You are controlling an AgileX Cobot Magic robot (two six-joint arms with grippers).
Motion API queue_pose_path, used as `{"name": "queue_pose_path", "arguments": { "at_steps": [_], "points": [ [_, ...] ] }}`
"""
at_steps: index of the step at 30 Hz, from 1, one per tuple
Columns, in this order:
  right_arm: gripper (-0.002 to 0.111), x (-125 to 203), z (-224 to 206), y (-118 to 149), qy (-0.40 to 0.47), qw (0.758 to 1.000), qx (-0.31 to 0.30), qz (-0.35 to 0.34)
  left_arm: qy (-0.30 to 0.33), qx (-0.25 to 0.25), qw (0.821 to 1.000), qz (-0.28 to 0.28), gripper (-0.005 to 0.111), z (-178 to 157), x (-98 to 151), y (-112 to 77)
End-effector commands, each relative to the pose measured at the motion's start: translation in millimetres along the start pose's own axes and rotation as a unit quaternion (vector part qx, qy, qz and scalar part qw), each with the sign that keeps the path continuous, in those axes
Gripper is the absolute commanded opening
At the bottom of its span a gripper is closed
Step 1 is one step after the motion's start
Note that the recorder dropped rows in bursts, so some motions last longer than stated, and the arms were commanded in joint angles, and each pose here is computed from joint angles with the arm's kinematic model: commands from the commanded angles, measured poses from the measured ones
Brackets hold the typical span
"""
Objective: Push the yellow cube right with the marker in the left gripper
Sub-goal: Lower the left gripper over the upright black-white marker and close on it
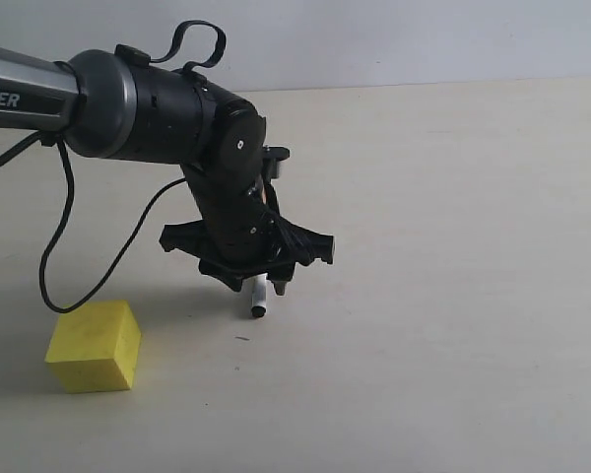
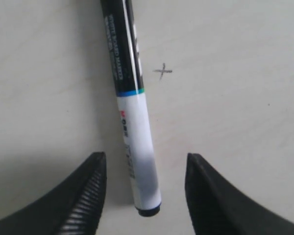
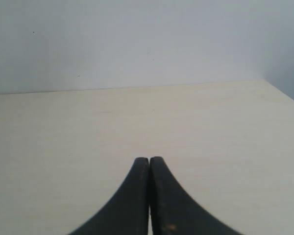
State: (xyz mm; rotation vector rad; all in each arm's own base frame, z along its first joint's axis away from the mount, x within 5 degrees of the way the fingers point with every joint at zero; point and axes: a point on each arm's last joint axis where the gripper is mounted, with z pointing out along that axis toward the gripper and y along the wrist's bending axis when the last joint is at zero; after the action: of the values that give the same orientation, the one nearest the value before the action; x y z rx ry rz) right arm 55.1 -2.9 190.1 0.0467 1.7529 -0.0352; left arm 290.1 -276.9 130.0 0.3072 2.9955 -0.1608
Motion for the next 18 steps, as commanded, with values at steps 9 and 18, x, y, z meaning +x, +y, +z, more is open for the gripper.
{"name": "queue_pose_path", "arguments": {
  "at_steps": [9, 18],
  "points": [
    [0.000, 0.9, 0.0, -0.3, -0.003, 1.000, 0.003, -0.001, 0.004, 0.000, 1.000, -0.010, 0.040, 5.8, -1.1, 0.2],
    [0.000, 0.9, 0.0, -0.3, -0.003, 1.000, 0.003, -0.001, 0.015, -0.006, 1.000, -0.010, 0.036, 16.0, 0.4, 1.3]
  ]
}}
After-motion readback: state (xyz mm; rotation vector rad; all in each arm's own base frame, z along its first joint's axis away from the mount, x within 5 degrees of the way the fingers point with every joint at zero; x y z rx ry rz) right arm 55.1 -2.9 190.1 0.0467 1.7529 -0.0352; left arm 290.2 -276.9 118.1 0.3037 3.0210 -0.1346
